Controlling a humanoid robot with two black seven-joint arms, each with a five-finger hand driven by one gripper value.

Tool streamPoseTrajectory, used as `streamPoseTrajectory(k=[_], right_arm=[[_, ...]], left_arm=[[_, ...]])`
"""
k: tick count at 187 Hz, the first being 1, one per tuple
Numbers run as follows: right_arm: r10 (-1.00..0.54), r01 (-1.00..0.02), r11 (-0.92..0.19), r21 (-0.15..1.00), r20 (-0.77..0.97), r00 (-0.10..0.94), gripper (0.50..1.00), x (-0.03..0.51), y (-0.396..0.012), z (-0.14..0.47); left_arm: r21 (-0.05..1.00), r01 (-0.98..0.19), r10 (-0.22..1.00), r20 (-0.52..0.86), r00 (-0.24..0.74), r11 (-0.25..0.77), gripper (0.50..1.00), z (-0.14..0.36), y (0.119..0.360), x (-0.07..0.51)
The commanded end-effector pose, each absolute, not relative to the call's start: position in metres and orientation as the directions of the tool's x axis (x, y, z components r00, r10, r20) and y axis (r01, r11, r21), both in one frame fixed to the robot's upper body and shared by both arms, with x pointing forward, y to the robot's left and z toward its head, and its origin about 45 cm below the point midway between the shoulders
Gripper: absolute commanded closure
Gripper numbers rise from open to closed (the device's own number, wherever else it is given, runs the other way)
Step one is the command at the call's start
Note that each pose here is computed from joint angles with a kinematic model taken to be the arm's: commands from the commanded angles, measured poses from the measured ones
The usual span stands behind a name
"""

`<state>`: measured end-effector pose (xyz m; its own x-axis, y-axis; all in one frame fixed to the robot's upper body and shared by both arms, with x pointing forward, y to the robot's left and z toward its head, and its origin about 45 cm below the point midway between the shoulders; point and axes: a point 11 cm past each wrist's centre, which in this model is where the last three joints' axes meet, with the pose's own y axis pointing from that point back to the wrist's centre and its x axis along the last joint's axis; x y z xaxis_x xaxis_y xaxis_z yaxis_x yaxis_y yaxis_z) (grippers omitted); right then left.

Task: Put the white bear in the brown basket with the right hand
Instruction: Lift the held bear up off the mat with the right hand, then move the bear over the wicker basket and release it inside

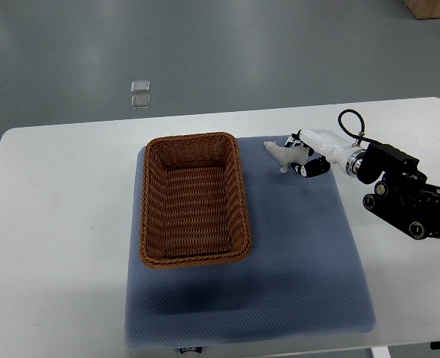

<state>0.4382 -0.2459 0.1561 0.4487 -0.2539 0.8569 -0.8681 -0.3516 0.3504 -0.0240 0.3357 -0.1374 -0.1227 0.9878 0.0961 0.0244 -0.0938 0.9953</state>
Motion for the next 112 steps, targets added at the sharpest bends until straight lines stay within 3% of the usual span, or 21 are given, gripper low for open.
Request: streamPoseTrajectory(k=[1, 60, 112], right_arm=[[-0.262, -0.876, -0.363, 0.319, 0.866, 0.425, 1.000, 0.443, -0.243, 0.166], [-0.262, -0.836, -0.513, 0.194, 0.892, 0.367, 1.000, 0.449, -0.201, 0.220], [-0.178, -0.701, -0.696, 0.152, 0.910, 0.374, 1.000, 0.428, -0.139, 0.242]], left_arm=[[0.995, 0.024, 0.988, 0.097, -0.123, -0.095, 0.500, -0.137, 0.336, -0.024], [0.995, 0.024, 0.988, 0.097, -0.123, -0.095, 0.500, -0.137, 0.336, -0.024], [0.995, 0.024, 0.988, 0.097, -0.123, -0.095, 0.500, -0.137, 0.336, -0.024]])
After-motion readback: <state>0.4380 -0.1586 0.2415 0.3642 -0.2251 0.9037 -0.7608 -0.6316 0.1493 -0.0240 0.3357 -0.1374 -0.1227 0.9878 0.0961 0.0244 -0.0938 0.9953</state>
